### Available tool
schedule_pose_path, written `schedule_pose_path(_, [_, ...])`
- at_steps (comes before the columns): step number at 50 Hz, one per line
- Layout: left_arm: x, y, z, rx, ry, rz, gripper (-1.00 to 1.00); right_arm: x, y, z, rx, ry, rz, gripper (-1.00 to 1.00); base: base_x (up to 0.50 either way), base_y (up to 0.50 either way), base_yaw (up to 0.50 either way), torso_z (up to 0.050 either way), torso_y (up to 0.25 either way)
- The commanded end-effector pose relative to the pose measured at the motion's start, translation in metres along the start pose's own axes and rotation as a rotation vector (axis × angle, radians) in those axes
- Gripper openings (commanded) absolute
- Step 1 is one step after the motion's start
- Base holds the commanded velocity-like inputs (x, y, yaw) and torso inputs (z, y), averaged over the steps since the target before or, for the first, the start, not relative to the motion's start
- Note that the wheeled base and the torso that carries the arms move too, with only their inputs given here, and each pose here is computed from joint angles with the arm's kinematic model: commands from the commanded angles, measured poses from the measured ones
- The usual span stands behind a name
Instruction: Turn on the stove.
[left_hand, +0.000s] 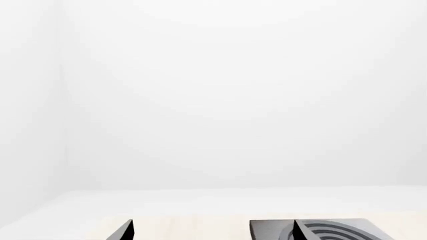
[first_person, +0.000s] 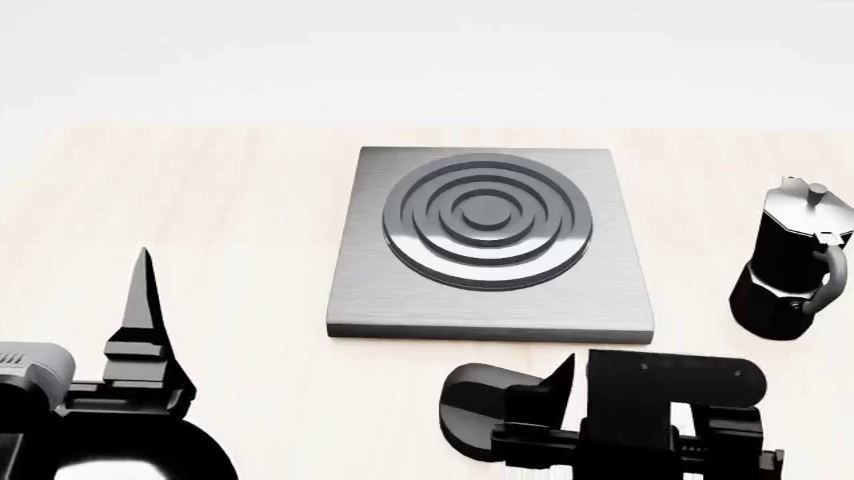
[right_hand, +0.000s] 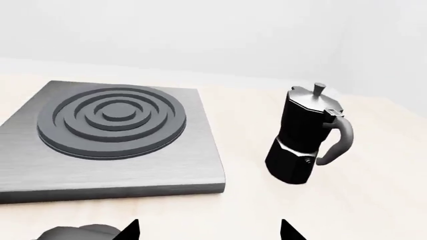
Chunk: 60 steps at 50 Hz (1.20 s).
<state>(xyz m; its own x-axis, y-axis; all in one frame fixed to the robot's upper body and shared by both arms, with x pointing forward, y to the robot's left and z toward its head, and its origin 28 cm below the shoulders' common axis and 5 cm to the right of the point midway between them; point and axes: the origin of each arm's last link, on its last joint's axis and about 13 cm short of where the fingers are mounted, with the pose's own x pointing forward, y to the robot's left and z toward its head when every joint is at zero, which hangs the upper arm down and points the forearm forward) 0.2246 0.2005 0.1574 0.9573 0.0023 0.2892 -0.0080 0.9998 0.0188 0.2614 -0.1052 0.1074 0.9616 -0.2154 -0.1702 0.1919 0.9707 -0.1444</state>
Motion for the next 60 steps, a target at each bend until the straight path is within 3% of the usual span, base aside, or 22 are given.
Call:
schedule_pose_path(1, [0.0,0.0,0.0,-0.001,-0.001,0.0,1.0,-0.008,0.0,0.01,-0.014,-0.051,0.011,1.0,0.0,0.0,0.0,0.0,0.0])
schedule_pose_path(60, [0.0,0.0,0.0,-0.003,-0.003,-0.002,1.0,-0.039,0.0,0.043,-0.07,-0.256,0.046,1.0,0.0,0.0,0.0,0.0,0.0])
